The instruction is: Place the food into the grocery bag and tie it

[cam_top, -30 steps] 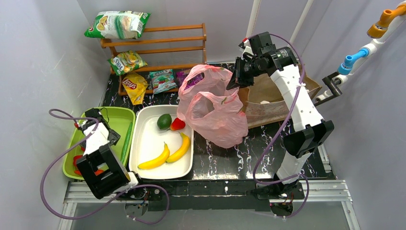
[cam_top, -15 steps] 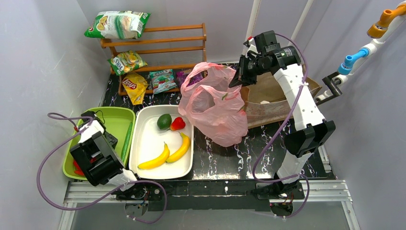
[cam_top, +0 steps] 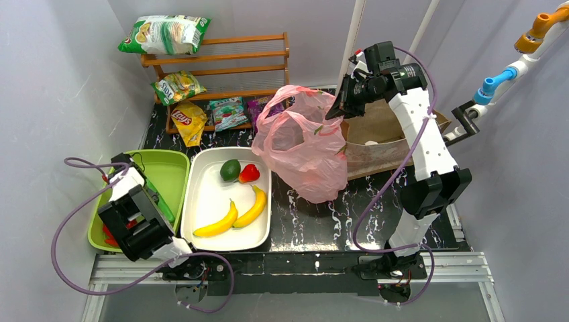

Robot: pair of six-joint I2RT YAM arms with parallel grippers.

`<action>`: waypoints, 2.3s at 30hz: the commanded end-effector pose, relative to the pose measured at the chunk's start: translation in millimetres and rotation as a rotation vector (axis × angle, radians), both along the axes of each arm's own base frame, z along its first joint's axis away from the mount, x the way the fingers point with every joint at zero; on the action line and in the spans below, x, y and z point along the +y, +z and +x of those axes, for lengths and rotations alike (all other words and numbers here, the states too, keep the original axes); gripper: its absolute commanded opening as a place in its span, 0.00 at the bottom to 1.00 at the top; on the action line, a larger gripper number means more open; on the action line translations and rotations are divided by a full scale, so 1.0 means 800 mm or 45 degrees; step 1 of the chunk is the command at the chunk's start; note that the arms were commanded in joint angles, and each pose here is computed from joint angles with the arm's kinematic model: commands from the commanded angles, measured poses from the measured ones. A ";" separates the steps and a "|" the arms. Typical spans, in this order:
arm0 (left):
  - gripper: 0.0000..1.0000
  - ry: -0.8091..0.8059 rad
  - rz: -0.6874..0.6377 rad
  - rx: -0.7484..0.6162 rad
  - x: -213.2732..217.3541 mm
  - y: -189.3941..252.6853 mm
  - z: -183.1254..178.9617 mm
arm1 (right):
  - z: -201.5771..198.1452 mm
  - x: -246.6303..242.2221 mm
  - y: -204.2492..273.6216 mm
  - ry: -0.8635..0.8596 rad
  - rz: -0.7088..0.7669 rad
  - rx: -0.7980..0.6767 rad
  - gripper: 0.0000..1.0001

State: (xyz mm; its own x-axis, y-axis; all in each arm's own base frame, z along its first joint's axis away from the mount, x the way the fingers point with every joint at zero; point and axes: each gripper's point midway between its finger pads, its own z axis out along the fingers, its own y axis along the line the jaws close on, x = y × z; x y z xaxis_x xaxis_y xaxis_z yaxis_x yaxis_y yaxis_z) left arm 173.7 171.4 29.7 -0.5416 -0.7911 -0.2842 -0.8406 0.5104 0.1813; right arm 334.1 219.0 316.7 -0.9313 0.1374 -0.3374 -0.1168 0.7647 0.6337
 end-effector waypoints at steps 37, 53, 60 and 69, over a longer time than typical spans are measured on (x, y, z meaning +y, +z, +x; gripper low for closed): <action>0.00 -0.570 0.085 -0.942 -0.152 0.291 0.172 | -0.022 0.013 0.014 0.043 0.135 -0.087 0.01; 0.00 -1.079 -0.223 -1.017 -0.319 0.283 0.111 | -0.084 -0.022 0.001 -0.147 0.013 -0.247 0.01; 0.00 -1.194 -0.228 -0.957 -0.318 0.278 0.082 | -0.095 -0.006 -0.012 -0.011 -0.008 -0.268 0.01; 0.00 -1.205 -0.421 -0.662 -0.322 0.246 0.011 | -0.088 -0.007 -0.028 0.230 -0.123 -0.433 0.01</action>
State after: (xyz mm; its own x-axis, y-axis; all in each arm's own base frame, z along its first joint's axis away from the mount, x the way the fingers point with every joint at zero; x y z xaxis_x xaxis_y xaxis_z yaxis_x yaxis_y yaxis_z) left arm 215.4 -77.2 237.6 -0.7319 -0.2166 -0.6461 -0.0134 0.9525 -0.3042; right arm 259.2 213.4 277.3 -0.8540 0.0328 -0.5193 -0.2939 0.7931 0.5334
